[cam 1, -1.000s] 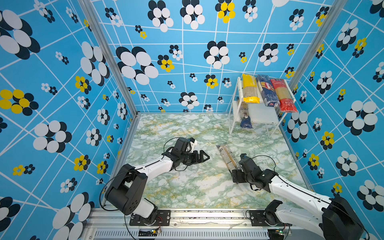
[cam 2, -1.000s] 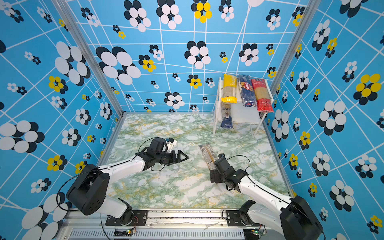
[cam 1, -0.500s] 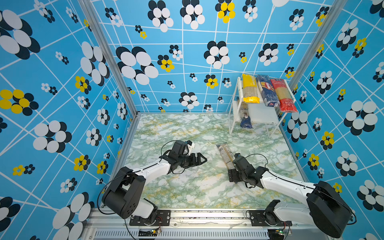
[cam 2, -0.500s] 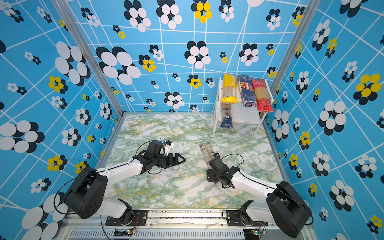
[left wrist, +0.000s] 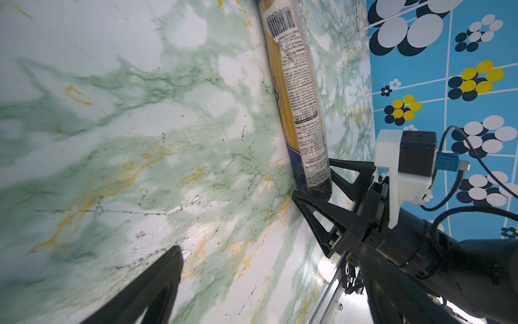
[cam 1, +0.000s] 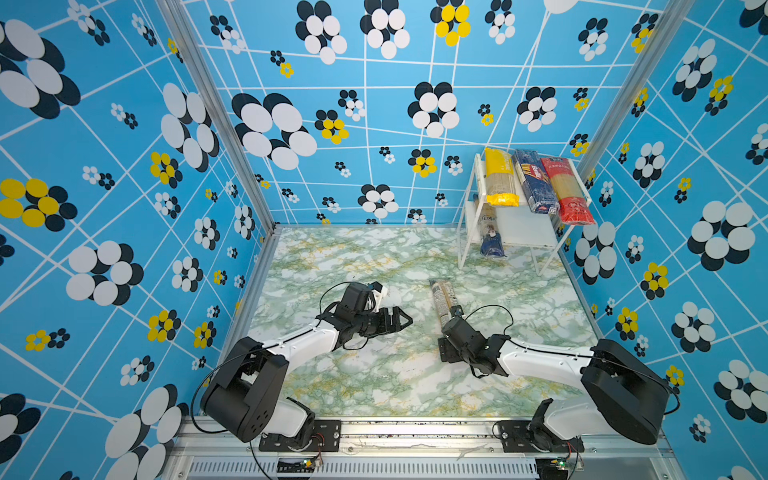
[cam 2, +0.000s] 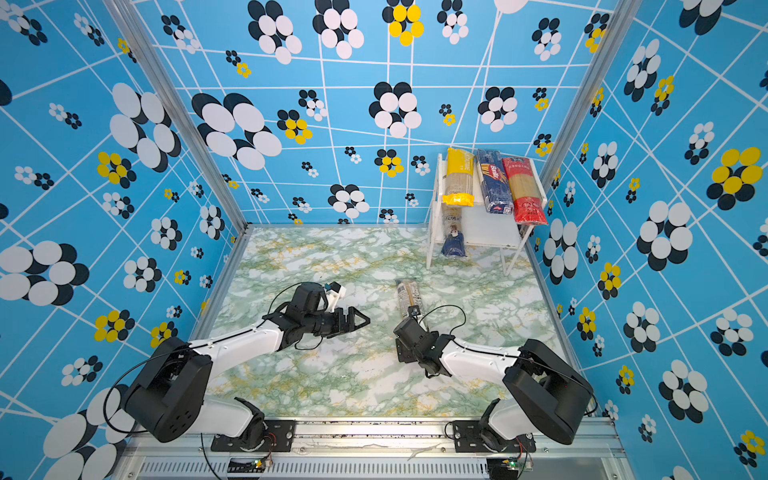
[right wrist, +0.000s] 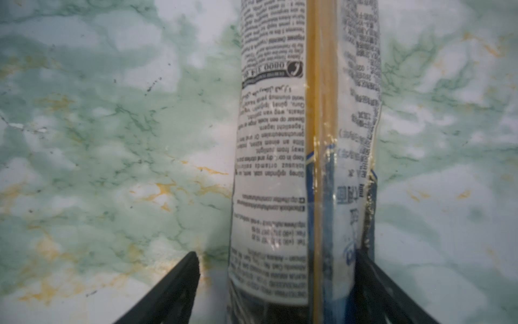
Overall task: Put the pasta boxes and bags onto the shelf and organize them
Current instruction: 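Pull the gripped bag toward the robot and tilt it upright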
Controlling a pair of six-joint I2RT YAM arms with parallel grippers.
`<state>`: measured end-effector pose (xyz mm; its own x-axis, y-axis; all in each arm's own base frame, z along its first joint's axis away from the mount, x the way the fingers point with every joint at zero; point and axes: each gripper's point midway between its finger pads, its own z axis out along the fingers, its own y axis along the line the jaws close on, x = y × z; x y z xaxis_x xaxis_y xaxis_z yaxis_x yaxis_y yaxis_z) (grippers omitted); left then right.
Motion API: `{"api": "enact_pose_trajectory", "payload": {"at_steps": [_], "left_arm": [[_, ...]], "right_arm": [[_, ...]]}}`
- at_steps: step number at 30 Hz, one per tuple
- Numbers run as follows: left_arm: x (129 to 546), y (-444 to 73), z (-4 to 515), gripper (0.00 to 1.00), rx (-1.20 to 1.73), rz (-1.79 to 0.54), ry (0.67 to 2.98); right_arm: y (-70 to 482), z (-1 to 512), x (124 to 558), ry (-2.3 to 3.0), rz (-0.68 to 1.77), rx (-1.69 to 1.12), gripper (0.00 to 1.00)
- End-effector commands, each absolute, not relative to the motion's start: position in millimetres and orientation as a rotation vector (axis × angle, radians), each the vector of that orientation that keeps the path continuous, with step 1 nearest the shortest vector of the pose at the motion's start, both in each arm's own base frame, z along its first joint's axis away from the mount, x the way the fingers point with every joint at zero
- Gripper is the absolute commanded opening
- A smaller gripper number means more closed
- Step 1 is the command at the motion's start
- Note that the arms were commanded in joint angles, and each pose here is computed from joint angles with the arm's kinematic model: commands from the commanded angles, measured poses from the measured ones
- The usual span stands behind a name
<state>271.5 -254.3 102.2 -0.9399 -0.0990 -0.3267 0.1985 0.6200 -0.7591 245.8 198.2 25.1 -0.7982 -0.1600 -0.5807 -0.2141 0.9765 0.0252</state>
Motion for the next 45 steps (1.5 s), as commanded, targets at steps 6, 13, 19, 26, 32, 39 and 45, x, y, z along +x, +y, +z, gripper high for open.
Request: {"api": "enact_pose_trajectory", "payload": {"at_steps": [6,13,19,26,32,39,45], "left_arm": [[271,-243,104,0.99,0.056,-1.209,2.5],[274,-243,100,0.99,0.053,-1.205,2.51],[276,-245,98,0.99,0.048,-1.212,2.513],[274,-242,98,0.99,0.043,-1.202,2.514],[274,-235,97,0.99,0.027,-1.186,2.513],[274,-232,95,0.99,0.013,-1.183,2.517],[276,-233,96,0.99,0.012,-1.192,2.514]], "right_arm": [[188,13,225,2.558,0.116,-0.271,0.92],[168,36,227,2.477,0.089,-0.233,0.97],[172,36,230,2.452,0.145,-0.232,0.98],[191,22,242,2.455,0.163,-0.272,0.99],[199,14,249,2.453,0.159,-0.276,0.98],[195,8,246,2.465,0.157,-0.251,0.85],[196,9,243,2.462,0.201,-0.226,0.62]]}}
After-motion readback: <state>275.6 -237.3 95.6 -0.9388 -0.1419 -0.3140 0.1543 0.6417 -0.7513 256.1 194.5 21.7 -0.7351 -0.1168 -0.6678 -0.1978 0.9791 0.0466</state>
